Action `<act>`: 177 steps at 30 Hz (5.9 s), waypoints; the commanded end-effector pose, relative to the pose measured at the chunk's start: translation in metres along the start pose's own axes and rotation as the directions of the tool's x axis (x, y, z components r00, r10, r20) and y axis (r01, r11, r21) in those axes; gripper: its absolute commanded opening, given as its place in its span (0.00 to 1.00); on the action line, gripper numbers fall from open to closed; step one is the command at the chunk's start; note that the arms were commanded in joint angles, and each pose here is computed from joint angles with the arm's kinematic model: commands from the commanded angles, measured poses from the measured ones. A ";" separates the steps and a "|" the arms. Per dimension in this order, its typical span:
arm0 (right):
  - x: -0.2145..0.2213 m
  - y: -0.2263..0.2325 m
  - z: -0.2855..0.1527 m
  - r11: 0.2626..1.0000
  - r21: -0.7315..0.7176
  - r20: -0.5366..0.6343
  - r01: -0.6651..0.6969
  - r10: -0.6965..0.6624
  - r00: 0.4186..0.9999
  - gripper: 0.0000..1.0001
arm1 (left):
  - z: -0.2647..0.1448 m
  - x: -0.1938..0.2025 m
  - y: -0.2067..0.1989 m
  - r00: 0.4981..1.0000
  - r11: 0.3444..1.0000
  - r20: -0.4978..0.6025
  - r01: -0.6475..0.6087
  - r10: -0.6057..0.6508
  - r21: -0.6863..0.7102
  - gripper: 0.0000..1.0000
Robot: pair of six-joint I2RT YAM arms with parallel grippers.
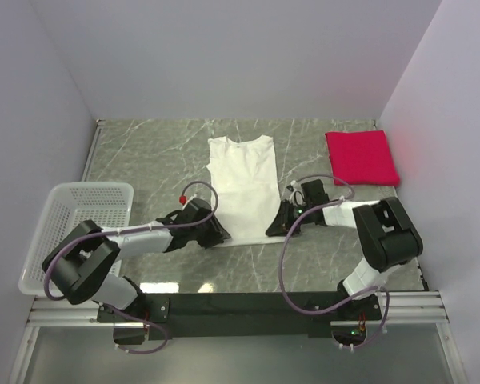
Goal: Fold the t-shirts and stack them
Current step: Fold the tshirt
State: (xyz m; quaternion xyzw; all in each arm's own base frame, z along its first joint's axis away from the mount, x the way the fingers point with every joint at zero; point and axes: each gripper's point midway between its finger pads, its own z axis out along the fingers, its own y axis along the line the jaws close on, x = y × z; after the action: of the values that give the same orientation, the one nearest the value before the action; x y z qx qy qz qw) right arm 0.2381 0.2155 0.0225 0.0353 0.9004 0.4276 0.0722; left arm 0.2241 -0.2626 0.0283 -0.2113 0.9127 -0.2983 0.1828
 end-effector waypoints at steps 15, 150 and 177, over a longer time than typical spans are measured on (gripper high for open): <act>0.026 -0.061 -0.031 0.970 0.219 0.044 -0.106 0.099 0.994 0.23 | -0.022 0.015 0.063 0.997 0.973 0.000 0.070 -0.072 -0.222 0.45; 0.103 0.088 -0.169 0.762 0.579 -0.112 0.289 -0.277 0.954 0.00 | -0.207 0.038 0.001 0.984 0.970 -0.069 -0.171 0.161 -0.173 0.01; -0.029 0.115 -0.149 0.750 0.598 -0.030 0.284 -0.333 0.943 0.00 | -0.153 -0.078 -0.023 0.974 0.967 0.157 -0.125 0.162 -0.221 0.01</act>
State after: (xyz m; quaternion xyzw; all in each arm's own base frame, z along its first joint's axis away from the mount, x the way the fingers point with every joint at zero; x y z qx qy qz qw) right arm 0.2265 0.1839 0.2017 -0.0687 0.9791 0.1313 0.1392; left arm 0.2117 -0.1869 0.1725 -0.1941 0.9318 -0.2012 0.2316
